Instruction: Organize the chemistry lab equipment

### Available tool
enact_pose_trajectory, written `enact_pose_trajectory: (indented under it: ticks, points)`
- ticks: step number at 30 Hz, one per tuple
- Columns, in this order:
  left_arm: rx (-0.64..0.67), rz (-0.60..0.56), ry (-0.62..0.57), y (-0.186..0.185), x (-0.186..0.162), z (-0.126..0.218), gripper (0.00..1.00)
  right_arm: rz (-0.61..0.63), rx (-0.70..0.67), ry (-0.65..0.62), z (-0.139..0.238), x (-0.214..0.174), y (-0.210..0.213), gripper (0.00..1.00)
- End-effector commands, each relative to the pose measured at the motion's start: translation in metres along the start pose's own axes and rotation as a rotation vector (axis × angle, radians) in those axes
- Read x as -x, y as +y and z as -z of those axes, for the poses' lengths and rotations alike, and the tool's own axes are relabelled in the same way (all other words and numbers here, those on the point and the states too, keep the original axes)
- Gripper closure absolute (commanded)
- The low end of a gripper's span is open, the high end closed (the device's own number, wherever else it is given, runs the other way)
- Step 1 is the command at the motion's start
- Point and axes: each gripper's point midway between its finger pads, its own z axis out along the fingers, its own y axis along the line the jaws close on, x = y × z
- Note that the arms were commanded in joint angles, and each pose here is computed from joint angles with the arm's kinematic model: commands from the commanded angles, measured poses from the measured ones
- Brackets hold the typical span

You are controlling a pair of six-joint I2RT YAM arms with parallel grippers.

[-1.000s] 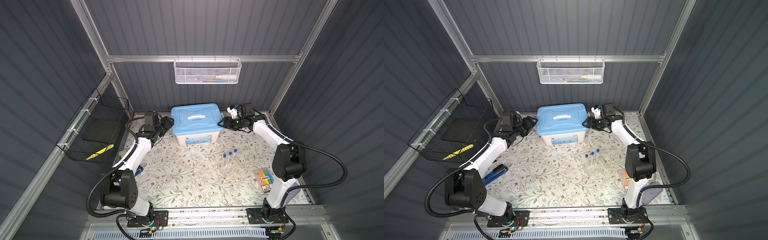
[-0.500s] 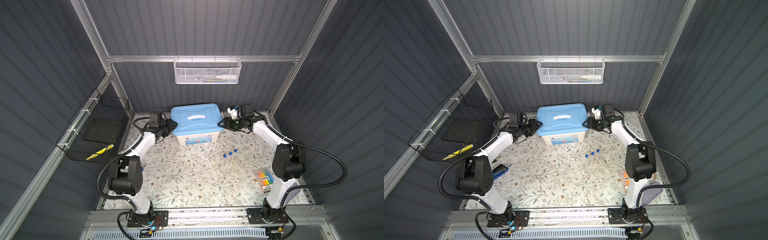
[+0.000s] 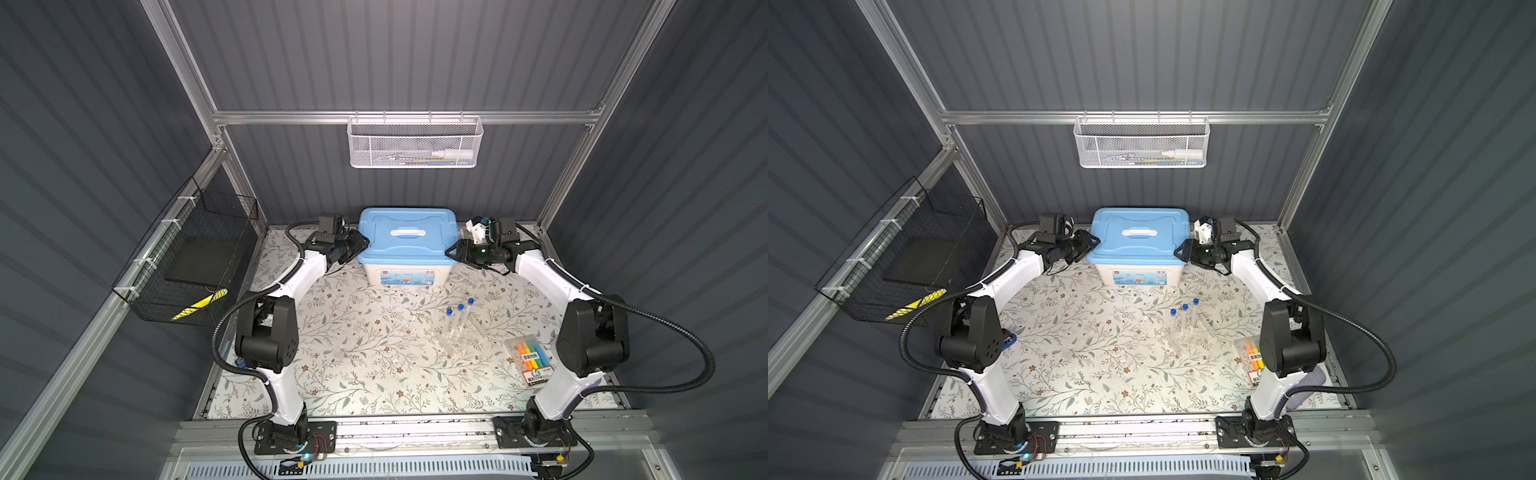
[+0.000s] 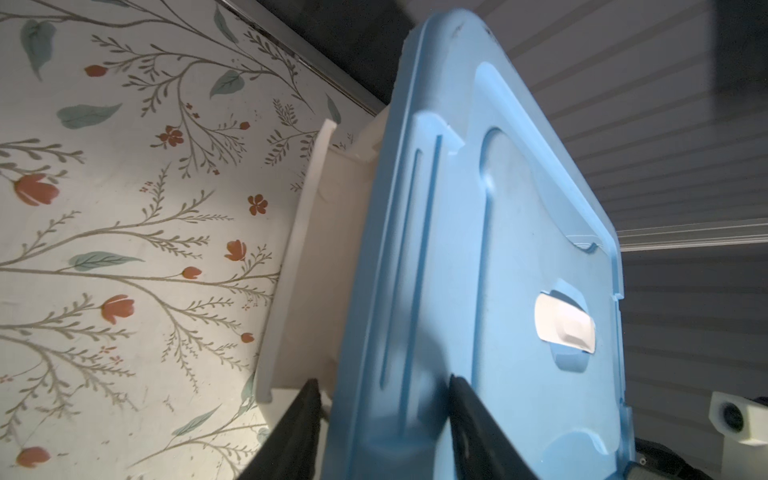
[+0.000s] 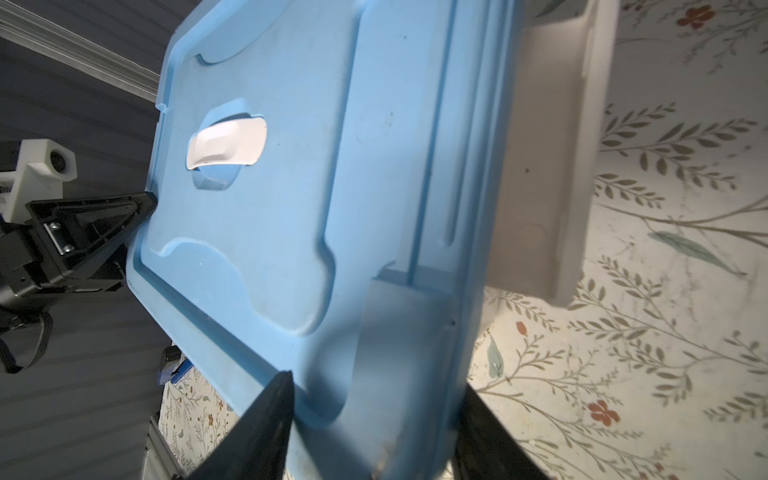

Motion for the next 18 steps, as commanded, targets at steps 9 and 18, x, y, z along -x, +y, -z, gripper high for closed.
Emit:
enact_pose_trajectory:
  ticks: [9, 18]
  points:
    - [-0.060, -0.046, 0.054, -0.032, -0.026, 0.019, 0.44, 0.031, -0.015, -0.038, 0.020, -0.005, 0.000, 0.32]
    - [-0.048, -0.032, -0.037, -0.022, 0.018, 0.050, 0.09, -0.003, -0.016, -0.134, 0.046, 0.025, -0.013, 0.14]
